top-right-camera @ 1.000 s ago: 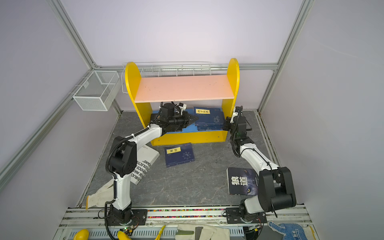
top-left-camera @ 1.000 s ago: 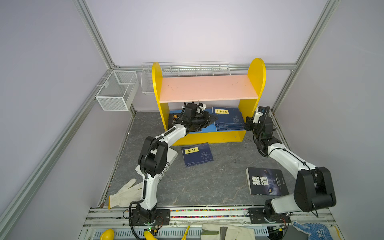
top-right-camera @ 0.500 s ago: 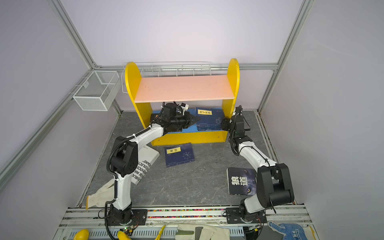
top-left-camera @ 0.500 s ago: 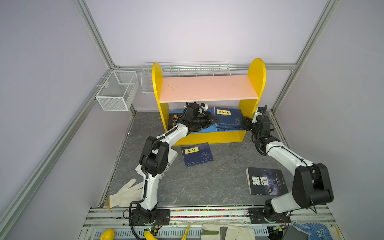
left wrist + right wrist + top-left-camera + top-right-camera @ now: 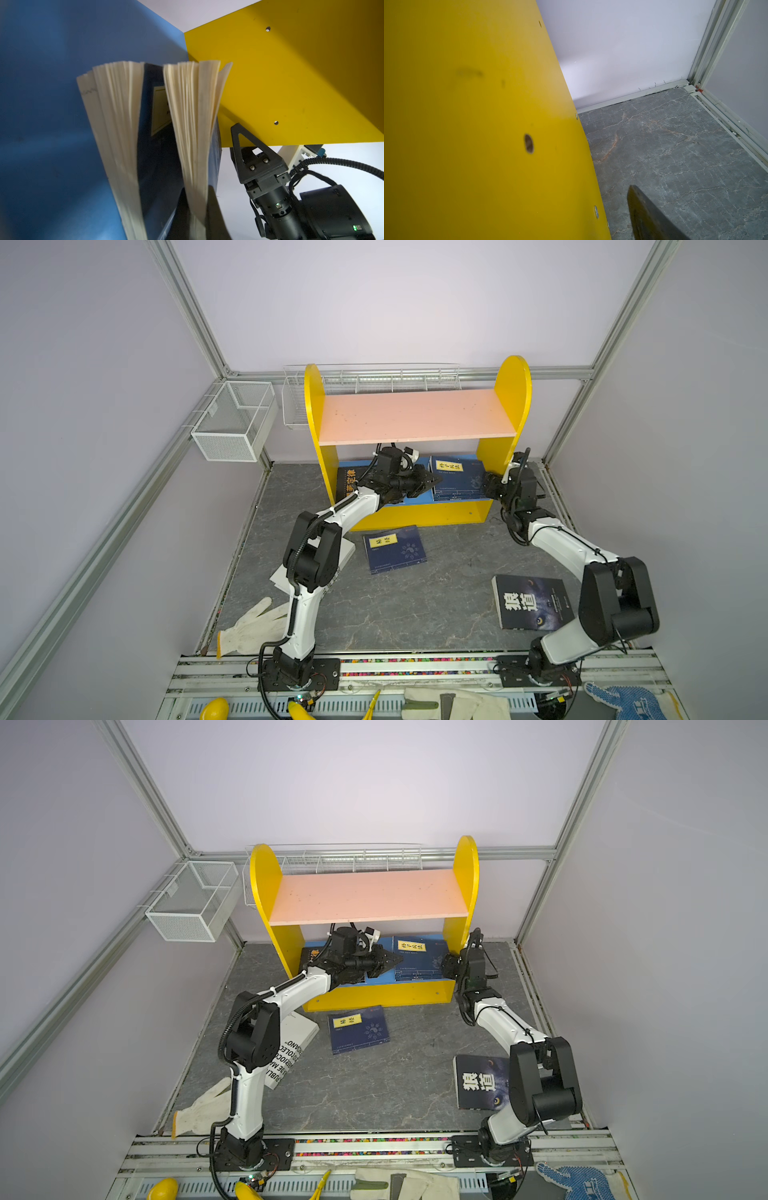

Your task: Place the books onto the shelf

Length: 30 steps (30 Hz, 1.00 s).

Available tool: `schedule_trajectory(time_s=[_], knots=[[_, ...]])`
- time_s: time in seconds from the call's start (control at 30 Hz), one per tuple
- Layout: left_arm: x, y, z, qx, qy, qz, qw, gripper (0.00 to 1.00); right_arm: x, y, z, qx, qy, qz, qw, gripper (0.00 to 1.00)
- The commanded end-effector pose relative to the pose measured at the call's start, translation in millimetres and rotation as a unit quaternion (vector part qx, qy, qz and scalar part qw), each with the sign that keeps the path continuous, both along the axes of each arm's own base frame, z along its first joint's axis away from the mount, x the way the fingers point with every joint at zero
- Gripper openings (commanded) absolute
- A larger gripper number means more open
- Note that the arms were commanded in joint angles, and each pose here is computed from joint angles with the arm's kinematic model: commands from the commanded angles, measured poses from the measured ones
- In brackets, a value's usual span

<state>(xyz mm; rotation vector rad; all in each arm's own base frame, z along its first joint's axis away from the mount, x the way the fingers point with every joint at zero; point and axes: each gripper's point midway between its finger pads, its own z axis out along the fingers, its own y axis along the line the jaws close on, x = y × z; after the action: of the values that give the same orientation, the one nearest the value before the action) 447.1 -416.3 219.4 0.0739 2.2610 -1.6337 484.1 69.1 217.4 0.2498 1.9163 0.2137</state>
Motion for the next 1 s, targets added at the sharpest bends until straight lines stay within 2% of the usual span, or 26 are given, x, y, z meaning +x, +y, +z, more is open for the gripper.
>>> schedule_trajectory(time_s=[0.0,0.5,0.73,0.9,0.97], knots=[[7,-4,14,-0.004,-0.030,0.011,0.999,0.00,6,6,-9,-0.001,0.009,0.011,1.000,0.76],[11,-9,9,-0.005,-0.028,0.031,0.999,0.00,-1,18,-35,0.006,0.036,0.008,0.999,0.76],[10,-11,2,0.008,-0.027,0.038,0.999,0.00,-4,21,-46,0.000,0.048,-0.005,0.999,0.76],[5,-13,2,0.039,-0.038,0.040,0.998,0.00,-7,23,-63,-0.006,0.065,-0.011,0.998,0.76],[5,-13,0,0.045,-0.036,0.039,0.998,0.04,-8,23,-70,-0.012,0.070,-0.015,0.997,0.76]])
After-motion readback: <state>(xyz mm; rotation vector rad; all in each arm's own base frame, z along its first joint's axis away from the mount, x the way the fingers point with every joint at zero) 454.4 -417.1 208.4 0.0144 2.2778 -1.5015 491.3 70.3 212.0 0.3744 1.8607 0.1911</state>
